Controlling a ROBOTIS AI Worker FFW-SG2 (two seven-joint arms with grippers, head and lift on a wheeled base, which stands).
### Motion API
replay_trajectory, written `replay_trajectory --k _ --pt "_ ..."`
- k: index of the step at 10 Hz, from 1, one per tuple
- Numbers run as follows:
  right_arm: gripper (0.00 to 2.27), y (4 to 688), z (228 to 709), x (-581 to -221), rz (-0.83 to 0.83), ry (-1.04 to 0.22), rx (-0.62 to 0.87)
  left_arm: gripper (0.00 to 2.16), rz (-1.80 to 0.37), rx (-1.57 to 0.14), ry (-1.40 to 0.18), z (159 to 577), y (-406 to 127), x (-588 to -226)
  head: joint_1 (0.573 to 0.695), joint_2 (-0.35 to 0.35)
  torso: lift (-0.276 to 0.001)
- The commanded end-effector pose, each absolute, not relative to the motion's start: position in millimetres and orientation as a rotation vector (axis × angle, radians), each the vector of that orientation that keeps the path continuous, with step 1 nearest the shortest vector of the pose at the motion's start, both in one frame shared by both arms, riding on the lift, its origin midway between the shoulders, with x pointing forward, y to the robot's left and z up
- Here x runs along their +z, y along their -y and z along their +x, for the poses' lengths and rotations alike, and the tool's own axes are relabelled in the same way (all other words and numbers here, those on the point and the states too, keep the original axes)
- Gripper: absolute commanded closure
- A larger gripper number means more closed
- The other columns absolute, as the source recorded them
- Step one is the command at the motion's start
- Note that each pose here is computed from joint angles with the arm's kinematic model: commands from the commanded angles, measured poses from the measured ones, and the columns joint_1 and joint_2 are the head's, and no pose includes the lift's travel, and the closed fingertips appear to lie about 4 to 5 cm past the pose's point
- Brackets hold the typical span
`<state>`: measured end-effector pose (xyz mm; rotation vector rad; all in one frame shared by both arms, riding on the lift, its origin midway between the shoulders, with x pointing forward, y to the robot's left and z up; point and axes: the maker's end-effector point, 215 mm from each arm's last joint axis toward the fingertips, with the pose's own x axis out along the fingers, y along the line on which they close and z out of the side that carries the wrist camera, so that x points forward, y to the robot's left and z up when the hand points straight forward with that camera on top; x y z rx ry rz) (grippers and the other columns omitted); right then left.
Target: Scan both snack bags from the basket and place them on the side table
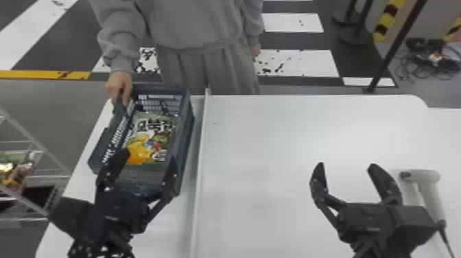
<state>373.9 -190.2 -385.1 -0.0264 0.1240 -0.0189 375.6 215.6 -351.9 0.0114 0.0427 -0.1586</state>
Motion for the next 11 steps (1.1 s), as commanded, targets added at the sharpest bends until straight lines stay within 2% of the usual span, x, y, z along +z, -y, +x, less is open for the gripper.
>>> replay_trajectory --k 1,7,11 --pt "0.05 190.2 373.7 -387.3 -0.027 -0.131 -0.019 0.10 0.019 -0.151 -0.036 379.1 -220.2 -349.4 0.695 0.039 -0.075" --pt "0.05 189.5 371.9 -393.0 -0.031 -0.151 -0.018 0.14 -0.013 -0.070 -0.211 443.2 -274.5 -373.4 0.695 0.096 -0.075" --pt "0.05 190.0 370.1 -398.5 -0.038 -0.162 -0.018 0.15 -0.045 -0.058 -0.426 494.1 -282.6 -402.4 0.695 0.119 -0.075"
